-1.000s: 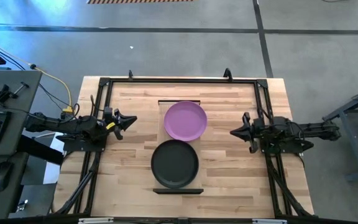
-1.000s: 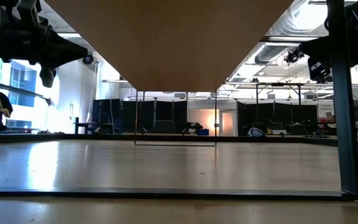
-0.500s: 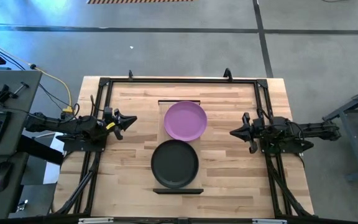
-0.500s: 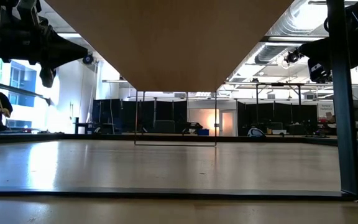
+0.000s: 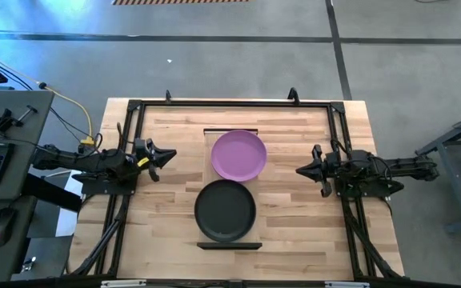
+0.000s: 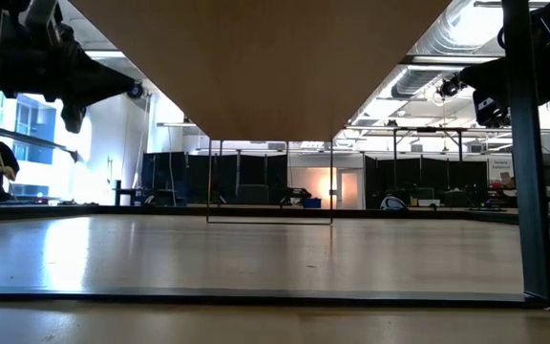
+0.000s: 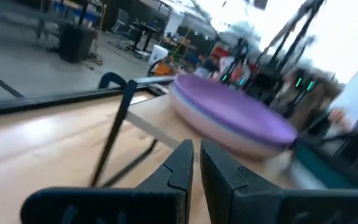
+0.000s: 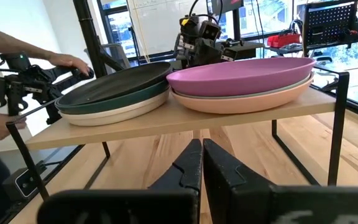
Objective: Place and stack plates onto a shelf
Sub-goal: Return to Home Position
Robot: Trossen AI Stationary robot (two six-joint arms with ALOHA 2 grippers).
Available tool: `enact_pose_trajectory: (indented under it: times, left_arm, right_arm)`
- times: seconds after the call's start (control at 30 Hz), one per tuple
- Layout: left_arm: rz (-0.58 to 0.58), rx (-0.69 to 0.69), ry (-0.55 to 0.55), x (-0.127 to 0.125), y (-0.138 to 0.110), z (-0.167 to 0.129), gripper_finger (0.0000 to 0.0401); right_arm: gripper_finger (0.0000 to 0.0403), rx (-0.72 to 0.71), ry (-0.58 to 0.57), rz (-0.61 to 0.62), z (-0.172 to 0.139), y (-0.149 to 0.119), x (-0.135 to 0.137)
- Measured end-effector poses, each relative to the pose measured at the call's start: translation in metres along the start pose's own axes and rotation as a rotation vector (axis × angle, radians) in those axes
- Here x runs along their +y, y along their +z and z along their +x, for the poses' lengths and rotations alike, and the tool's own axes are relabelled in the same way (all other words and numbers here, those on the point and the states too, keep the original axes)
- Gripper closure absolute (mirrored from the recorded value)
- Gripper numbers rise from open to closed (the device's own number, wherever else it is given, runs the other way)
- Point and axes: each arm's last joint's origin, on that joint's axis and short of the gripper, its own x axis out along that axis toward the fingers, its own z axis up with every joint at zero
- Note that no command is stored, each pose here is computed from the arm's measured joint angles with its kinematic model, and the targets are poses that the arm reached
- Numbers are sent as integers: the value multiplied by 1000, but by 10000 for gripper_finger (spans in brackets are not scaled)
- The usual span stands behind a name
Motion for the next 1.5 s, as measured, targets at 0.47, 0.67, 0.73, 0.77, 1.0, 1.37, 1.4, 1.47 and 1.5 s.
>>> enact_pose_trajectory:
  times: [0.47, 0.67, 0.73, 0.77, 1.0, 1.37, 1.4, 1.47, 1.5]
  left_arm:
    - [360, 7, -122, 2, 2, -5, 380]
    - [331, 17, -145, 2, 2, -5, 380]
    - [313, 18, -145, 2, 2, -5, 380]
    - [311, 17, -143, 2, 2, -5, 380]
    - [318, 33, -131, 2, 0, -4, 380]
    - [319, 35, -129, 2, 0, -4, 380]
    - [319, 35, -129, 2, 0, -4, 380]
    - [319, 35, -128, 2, 0, -4, 380]
    - [319, 35, -128, 2, 0, -4, 380]
  right_arm:
    - [402, 0, 0, 0, 0, 0, 0]
    - [402, 0, 0, 0, 0, 0, 0]
    - [402, 0, 0, 0, 0, 0, 0]
    - [402, 0, 0, 0, 0, 0, 0]
    - [402, 0, 0, 0, 0, 0, 0]
    - [402, 0, -1, 0, 0, 0, 0]
    - [402, 0, 0, 0, 0, 0, 0]
    - [402, 0, -1, 0, 0, 0, 0]
    - [402, 0, 0, 0, 0, 0, 0]
